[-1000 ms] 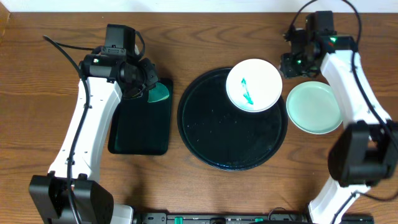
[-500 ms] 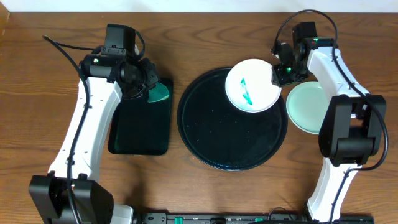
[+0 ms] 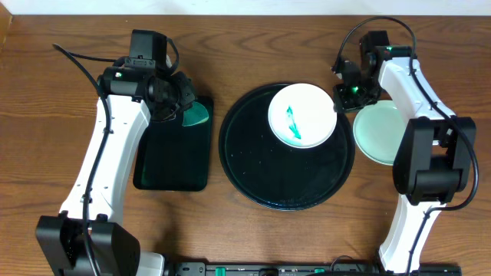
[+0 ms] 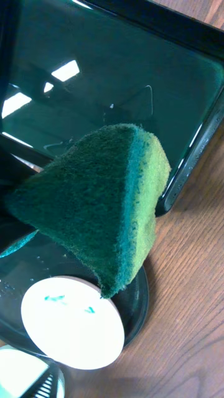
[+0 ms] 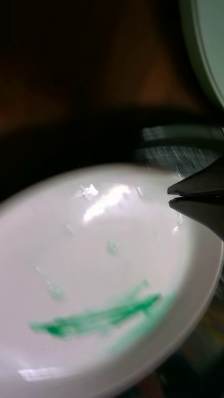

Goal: Clean dirty plates on tray and stack at the side
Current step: 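Move right gripper to white plate and grasp its rim on round tray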

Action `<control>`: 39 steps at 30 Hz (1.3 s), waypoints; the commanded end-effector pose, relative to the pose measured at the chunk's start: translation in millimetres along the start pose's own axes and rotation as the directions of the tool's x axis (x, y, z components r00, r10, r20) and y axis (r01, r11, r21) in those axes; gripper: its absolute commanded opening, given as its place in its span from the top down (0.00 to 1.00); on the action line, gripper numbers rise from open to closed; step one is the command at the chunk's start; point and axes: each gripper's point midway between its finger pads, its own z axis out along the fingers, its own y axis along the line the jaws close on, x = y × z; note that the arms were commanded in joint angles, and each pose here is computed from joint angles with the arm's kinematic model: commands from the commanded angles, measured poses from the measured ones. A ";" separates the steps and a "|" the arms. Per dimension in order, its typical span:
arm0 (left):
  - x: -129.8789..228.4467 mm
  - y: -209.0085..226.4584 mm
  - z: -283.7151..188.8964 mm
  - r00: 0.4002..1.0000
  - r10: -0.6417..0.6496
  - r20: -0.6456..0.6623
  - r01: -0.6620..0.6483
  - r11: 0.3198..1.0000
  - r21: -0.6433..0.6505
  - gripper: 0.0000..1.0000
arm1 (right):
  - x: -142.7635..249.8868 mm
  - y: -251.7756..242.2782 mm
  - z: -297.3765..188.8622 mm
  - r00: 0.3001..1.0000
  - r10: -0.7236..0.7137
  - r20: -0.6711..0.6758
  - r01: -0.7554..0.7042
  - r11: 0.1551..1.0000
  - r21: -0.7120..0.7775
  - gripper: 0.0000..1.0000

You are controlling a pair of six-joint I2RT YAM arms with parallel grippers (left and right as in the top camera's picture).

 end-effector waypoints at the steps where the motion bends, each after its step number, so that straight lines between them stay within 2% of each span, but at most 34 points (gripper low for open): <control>1: 1.6 2.8 2.1 1.000 0.012 -0.004 -0.013 1.000 -0.014 0.93 | 4.3 39.2 -13.3 0.999 0.038 -0.017 -0.039 0.997 -0.072 0.99; 4: 1.7 2.9 2.1 1.000 0.012 -0.005 -0.012 1.000 -0.014 0.93 | 19.6 48.7 -7.5 0.993 0.074 -0.089 -0.079 0.995 -0.054 0.99; 6: 1.7 2.9 2.1 1.000 0.012 -0.005 -0.012 1.000 -0.014 0.93 | 30.1 39.1 0.0 0.979 0.163 -0.122 -0.154 0.985 0.074 0.99; 9: 1.7 2.9 2.1 1.000 0.012 -0.005 -0.012 1.000 -0.014 0.93 | 22.8 26.6 2.6 0.982 0.174 -0.078 -0.159 0.973 0.168 0.97; 12: 1.7 2.9 2.1 1.000 0.012 -0.005 -0.012 1.000 -0.014 0.93 | 11.3 25.9 3.5 0.994 0.097 -0.044 -0.089 0.983 0.161 0.93; 23: 2.4 3.4 2.1 1.000 0.012 -0.008 -0.012 1.000 -0.016 0.93 | 53.3 74.5 27.1 0.974 -0.051 -0.220 0.071 0.994 0.082 0.99; 29: 4.5 4.8 2.0 1.000 0.010 -0.016 -0.011 1.000 -0.022 0.93 | 62.1 115.0 55.0 0.964 -0.143 -0.226 0.163 0.984 0.075 0.99; 39: 4.6 4.9 2.0 1.000 0.010 -0.016 -0.010 1.000 -0.022 0.93 | 56.7 163.5 58.0 0.951 -0.243 -0.190 0.253 0.967 0.033 0.99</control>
